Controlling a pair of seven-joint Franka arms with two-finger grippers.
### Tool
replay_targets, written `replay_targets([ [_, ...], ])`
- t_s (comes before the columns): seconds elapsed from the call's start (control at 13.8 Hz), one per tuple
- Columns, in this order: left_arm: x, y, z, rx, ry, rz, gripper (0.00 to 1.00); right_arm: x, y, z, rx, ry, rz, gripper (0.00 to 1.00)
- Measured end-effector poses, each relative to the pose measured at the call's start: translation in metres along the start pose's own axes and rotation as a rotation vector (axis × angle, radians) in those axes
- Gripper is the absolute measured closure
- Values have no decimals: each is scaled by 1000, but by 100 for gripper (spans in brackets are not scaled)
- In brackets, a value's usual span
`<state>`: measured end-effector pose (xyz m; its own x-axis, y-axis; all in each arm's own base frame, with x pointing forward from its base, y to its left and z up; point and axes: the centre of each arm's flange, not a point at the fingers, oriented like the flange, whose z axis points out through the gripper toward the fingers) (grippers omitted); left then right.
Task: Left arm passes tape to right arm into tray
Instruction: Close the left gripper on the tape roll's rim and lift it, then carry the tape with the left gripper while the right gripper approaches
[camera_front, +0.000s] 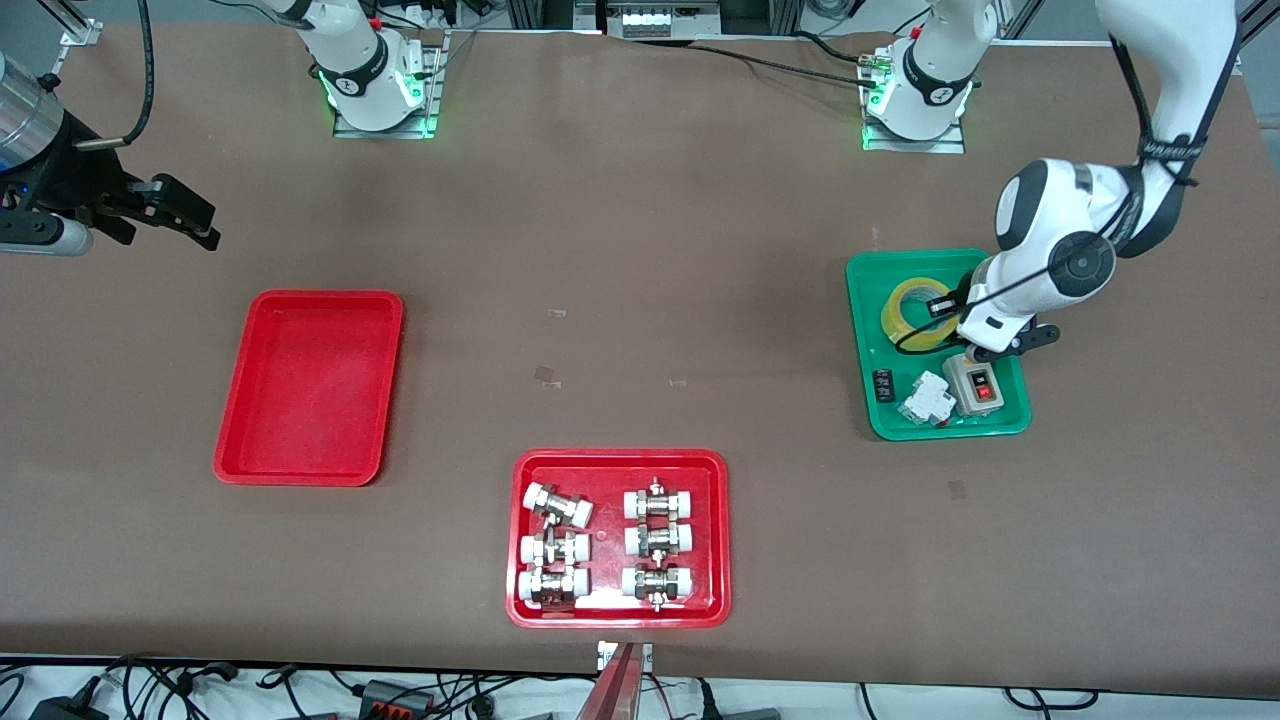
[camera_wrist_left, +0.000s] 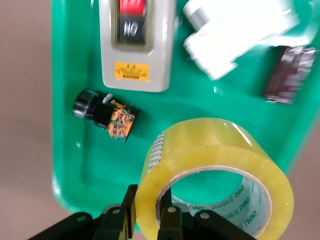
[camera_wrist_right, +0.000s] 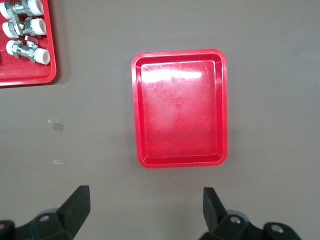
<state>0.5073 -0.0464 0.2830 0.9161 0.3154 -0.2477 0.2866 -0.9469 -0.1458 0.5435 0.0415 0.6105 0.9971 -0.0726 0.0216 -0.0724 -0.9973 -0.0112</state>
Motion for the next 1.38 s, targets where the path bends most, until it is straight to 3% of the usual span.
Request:
replay_targets([
  [0.36,-12,5,-170,44,26,-40,78,0,0,0,0,0,0,0],
  [0.73,-33,17,-294,-172,83,-28,78,0,0,0,0,-1,0,0],
  [1.02,-30,71,-311,-352,66,31,78,0,0,0,0,-1,0,0],
  [1.24,-32,129,-288,-373,13,0,78,1,1,1,0,-2,3,0],
  [1.38,-25,161,-276,-423,38,-6,78,2,6,4,-1,-7,13,0],
])
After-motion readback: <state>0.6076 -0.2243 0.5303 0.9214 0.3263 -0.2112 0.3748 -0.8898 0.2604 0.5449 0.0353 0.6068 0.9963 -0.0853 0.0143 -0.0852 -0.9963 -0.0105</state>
